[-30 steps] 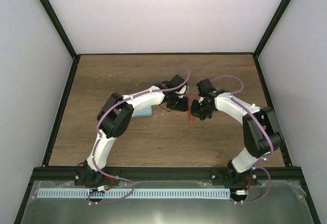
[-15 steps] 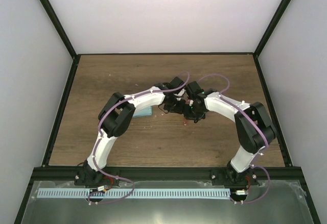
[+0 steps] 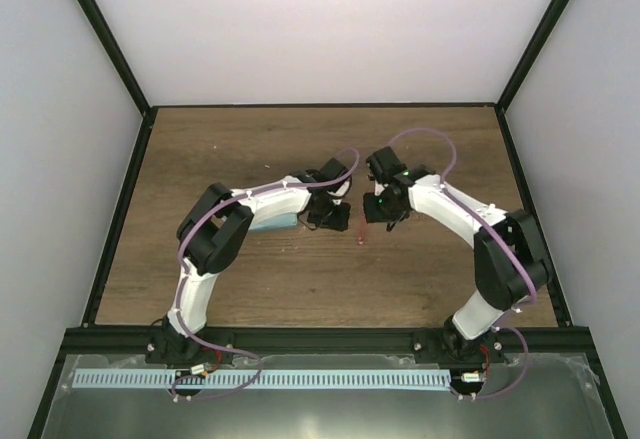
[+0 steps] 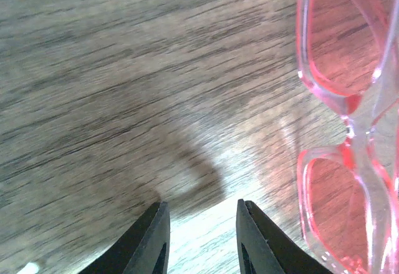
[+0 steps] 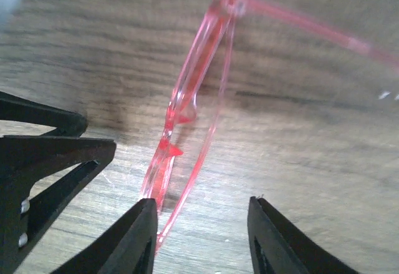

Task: Organize the sunglasses
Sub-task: Fold the sunglasses at the center of the board.

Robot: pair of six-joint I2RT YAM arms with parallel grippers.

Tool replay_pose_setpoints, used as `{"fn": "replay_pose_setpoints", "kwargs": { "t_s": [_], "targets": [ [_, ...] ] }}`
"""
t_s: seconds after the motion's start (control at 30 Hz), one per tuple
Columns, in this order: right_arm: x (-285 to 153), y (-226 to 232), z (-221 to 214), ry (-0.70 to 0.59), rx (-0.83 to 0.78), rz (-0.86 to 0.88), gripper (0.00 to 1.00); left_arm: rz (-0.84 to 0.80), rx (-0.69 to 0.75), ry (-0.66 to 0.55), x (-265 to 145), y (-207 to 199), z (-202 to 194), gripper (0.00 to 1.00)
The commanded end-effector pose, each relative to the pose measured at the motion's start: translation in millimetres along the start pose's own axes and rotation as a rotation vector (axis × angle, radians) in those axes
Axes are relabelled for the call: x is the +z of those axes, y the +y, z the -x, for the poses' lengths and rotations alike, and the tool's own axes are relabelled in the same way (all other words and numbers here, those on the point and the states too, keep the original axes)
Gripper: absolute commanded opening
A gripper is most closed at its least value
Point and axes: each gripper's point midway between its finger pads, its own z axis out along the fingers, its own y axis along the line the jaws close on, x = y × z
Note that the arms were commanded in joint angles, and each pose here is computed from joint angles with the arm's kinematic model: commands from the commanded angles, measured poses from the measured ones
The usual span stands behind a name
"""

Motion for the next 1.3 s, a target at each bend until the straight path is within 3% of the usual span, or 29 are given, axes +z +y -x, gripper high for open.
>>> {"fn": "replay_pose_setpoints", "kwargs": {
  "t_s": [0.0, 0.1, 0.27, 0.5, 0.67, 1.03, 1.27],
  "targets": [
    [-32, -24, 48, -0.140, -0.111, -0.008, 0.46, -0.011, -0.008, -0.022, -9, 8, 0, 0.32],
    [-32, -37, 61, -0.147, -0.084, 0.052, 0.54, -0.008, -0.004, -0.014, -7, 10, -4, 0.32],
    [-12, -60, 70, -0.140, -0.104, -0.069, 0.59, -0.012, 0.000, -0.008, -7, 10, -6, 0.32],
    [7, -69, 82, -0.121, -0.112, -0.069, 0.68, 0.000, 0.029, 0.007, -9, 12, -8, 0.32],
    [24, -75, 76, -0.087, -0.094, -0.086, 0.61, -0.002, 0.032, 0.008, -11, 12, -7, 0.32],
    [31, -73, 63, -0.063, -0.068, -0.058, 0.30, -0.086, 0.019, -0.002, -4, -16, 26, 0.32],
    [31, -70, 55, -0.054, -0.056, -0.034, 0.20, -0.107, 0.015, 0.014, 4, -23, 30, 0.32]
  ]
}}
